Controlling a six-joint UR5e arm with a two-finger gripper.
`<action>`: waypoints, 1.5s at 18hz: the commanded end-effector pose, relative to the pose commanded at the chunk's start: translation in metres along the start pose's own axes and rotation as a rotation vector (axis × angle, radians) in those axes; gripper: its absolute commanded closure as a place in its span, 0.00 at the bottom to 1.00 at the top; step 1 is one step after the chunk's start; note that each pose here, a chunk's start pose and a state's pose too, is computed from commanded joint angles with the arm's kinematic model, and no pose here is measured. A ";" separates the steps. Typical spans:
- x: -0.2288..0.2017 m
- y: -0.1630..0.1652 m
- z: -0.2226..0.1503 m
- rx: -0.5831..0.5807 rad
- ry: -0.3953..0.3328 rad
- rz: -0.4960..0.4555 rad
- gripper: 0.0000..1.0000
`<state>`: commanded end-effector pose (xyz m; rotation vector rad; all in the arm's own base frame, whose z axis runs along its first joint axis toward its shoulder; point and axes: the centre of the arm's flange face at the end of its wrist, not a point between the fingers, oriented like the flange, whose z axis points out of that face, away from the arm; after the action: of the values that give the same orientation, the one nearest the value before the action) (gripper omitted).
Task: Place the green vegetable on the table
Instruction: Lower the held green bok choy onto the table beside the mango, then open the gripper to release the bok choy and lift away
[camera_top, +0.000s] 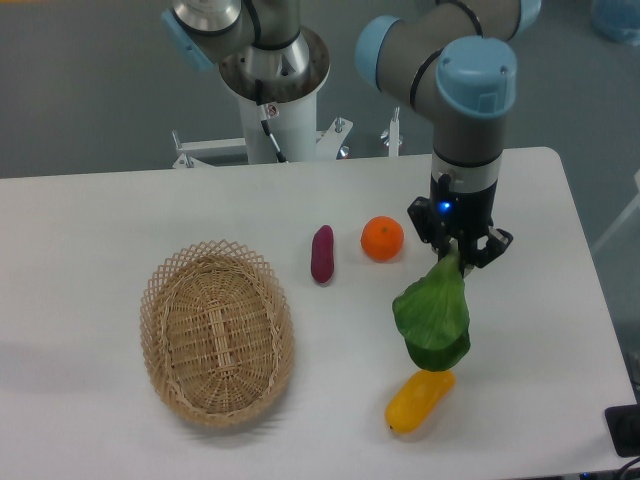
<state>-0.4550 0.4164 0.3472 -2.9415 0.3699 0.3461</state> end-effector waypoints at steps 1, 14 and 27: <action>0.001 0.002 0.011 -0.011 -0.005 0.006 0.79; 0.019 0.068 0.108 -0.123 0.089 0.313 0.79; 0.034 0.070 0.119 -0.117 0.110 0.306 0.00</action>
<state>-0.4660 0.3630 0.2155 -3.0244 0.8475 0.2496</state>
